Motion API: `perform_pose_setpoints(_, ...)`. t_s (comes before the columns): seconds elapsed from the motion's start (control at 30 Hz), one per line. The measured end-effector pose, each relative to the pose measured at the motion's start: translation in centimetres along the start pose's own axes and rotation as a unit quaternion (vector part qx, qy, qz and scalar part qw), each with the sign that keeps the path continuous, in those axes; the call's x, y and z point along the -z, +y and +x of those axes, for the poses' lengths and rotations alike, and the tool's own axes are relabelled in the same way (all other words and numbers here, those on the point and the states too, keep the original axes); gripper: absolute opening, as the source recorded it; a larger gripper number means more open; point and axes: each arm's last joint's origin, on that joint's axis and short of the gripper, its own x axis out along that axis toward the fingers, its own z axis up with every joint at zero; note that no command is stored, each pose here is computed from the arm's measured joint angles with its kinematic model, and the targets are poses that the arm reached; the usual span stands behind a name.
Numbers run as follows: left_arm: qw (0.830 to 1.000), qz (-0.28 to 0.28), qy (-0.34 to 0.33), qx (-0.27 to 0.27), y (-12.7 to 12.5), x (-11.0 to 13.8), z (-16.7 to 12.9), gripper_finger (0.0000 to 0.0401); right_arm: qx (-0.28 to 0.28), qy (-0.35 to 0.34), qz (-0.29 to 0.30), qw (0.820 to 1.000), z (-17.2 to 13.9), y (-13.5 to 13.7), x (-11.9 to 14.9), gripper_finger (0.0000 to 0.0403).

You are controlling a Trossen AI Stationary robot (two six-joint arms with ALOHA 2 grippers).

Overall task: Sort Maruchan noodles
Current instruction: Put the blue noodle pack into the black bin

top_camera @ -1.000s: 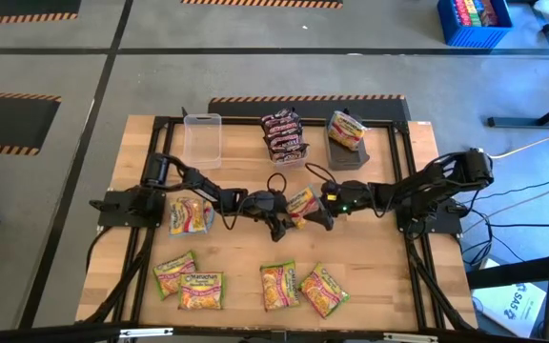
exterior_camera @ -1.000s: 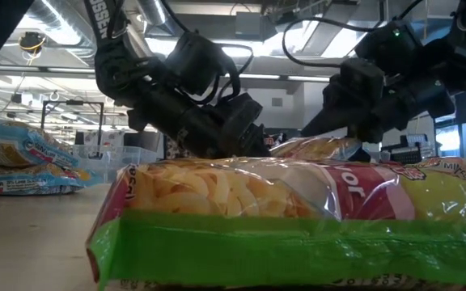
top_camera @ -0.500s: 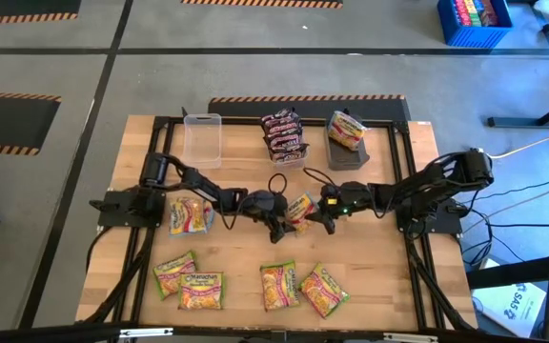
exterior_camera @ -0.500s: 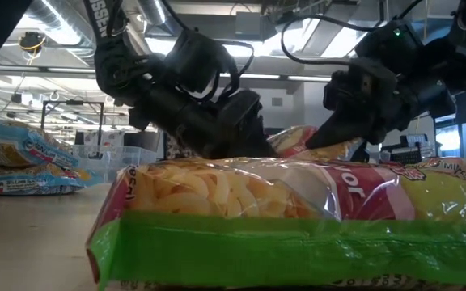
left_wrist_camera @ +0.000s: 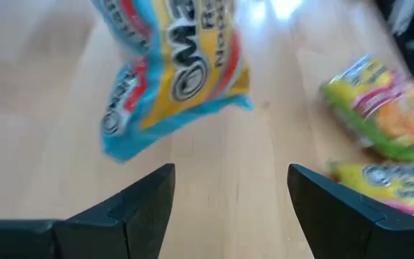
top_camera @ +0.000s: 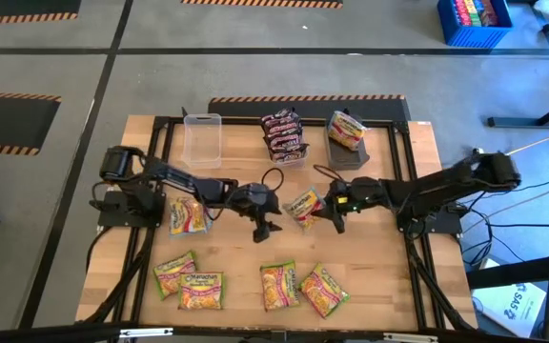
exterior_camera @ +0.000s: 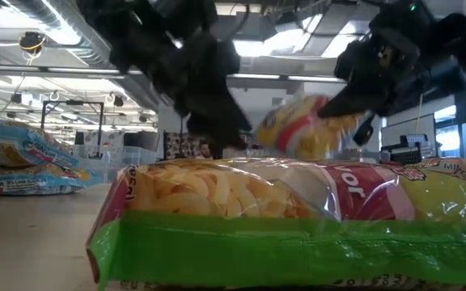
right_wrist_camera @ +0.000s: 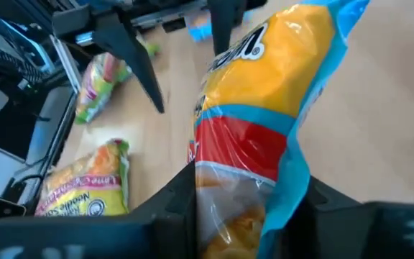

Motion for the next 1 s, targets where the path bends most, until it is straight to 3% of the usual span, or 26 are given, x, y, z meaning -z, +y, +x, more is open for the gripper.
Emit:
perform_pose_setpoints(0.2,0.993,0.018,-0.115,0.019,0.6,0.0,-1.1,0.0263,-0.003,-0.069,-0.072,0.995,-1.8,1.0,-1.9,0.0108)
perform_pose_setpoints(0.3,0.980,0.003,-0.198,0.036,0.9,0.1,-1.5,0.0263,0.007,-0.098,-0.093,0.991,-2.3,1.2,-2.4,0.0108)
perform_pose_setpoints(0.43,0.966,-0.018,-0.255,0.035,0.8,-0.4,-1.9,0.0263,-0.015,-0.141,-0.121,0.982,-2.5,1.6,-3.2,0.0108)
perform_pose_setpoints(0.63,0.958,-0.040,-0.284,-0.007,0.9,-0.7,-2.1,0.0263,-0.027,-0.177,-0.154,0.972,-2.7,2.0,-3.8,0.0108)
perform_pose_setpoints(1.0,0.949,-0.026,-0.314,0.001,0.2,-3.3,-2.2,0.0286,-0.022,-0.219,-0.159,0.962,-1.5,1.8,-4.0,0.0108)
